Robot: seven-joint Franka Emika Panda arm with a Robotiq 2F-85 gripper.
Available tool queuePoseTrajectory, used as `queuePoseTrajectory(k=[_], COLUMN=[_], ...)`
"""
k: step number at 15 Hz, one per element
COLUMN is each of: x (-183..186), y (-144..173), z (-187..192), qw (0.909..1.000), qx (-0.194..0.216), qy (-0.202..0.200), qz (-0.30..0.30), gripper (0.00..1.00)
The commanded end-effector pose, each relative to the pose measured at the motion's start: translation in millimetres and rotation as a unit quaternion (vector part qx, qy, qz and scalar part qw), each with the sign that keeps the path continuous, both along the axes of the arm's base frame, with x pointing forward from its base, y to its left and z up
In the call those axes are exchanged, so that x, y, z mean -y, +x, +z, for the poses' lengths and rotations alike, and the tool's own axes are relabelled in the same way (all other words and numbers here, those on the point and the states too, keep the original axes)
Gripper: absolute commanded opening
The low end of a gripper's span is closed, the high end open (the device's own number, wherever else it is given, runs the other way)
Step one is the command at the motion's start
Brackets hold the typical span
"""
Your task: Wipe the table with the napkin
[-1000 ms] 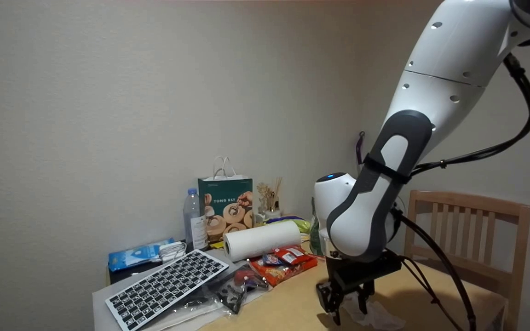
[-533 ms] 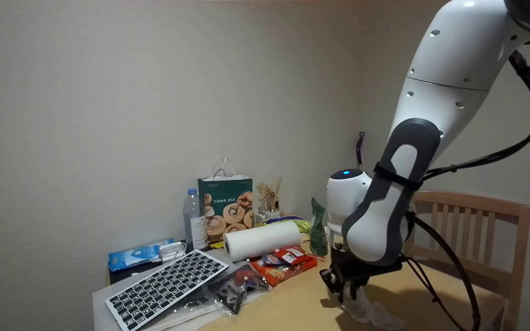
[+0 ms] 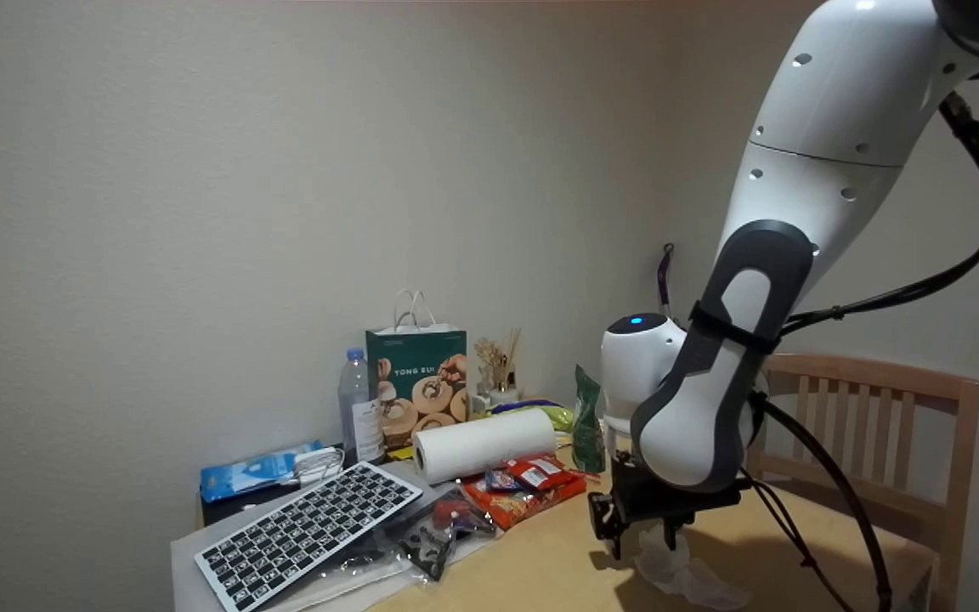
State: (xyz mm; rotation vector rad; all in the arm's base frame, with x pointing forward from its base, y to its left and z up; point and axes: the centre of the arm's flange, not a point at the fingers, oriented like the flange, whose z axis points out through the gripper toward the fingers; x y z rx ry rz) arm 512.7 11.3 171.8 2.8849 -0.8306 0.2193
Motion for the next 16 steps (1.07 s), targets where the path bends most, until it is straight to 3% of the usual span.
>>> queuePoseTrajectory(k=[1,3,4,8,12,16], x=[-13,-17,-10,-14,-23,-23], y=[-17,-20,-7,-8,-17,-30], z=[1,1,-3,-2,-13,-17], qw=[0.9966,0.9961,0.9977,0.9970,0.9790,0.9522], qx=[-0.009,-0.009,-0.008,-0.005,0.047,0.074], qy=[-0.004,-0.042,-0.017,-0.034,-0.015,-0.034], qz=[-0.082,-0.078,-0.065,-0.070,-0.198,-0.294], gripper=[1.00,1.00,1.00,1.00,1.00,1.00])
